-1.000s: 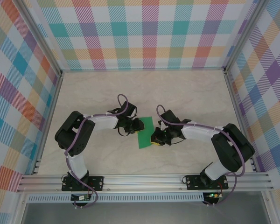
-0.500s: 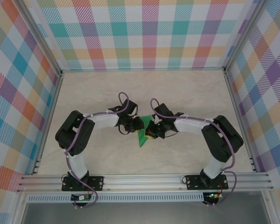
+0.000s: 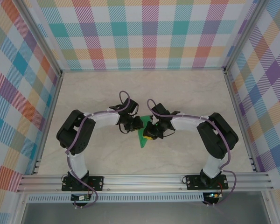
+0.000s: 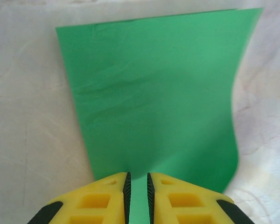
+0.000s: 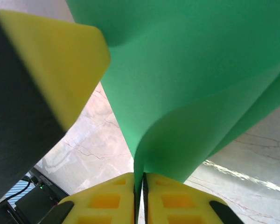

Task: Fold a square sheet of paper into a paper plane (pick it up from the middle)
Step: Third fold the triangle at the center of the table.

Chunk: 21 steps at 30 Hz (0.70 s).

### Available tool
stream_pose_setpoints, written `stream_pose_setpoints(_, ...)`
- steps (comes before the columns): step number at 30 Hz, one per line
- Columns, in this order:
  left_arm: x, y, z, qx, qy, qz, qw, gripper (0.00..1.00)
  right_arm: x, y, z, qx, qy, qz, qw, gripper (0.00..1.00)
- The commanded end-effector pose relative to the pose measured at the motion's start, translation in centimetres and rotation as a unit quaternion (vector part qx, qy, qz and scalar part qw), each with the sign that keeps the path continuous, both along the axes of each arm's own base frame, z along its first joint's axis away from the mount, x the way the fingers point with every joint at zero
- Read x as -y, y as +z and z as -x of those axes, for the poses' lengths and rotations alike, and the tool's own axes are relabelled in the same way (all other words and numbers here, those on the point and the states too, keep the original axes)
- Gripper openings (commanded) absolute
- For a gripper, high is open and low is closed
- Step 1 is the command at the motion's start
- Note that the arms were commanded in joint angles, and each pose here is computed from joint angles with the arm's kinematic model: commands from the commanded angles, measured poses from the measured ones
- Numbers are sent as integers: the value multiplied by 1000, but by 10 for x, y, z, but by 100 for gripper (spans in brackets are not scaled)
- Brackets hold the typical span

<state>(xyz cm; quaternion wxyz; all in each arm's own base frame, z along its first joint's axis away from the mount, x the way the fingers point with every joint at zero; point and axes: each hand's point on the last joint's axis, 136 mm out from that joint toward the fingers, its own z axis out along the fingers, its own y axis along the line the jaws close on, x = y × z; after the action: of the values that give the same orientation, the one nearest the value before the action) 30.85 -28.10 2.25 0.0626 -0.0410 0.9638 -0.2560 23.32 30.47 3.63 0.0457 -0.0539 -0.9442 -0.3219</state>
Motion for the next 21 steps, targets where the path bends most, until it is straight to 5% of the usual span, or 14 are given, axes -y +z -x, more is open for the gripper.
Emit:
stream_pose_setpoints(1,-3,-4,-5,-3,5,-11,1000,20,1,7,0,2,1,8,1000,17)
stream_pose_setpoints(21,-6,-11,1,-14,1,-21,1000,19,-3,-2,-11,-4,-38,10,999,13)
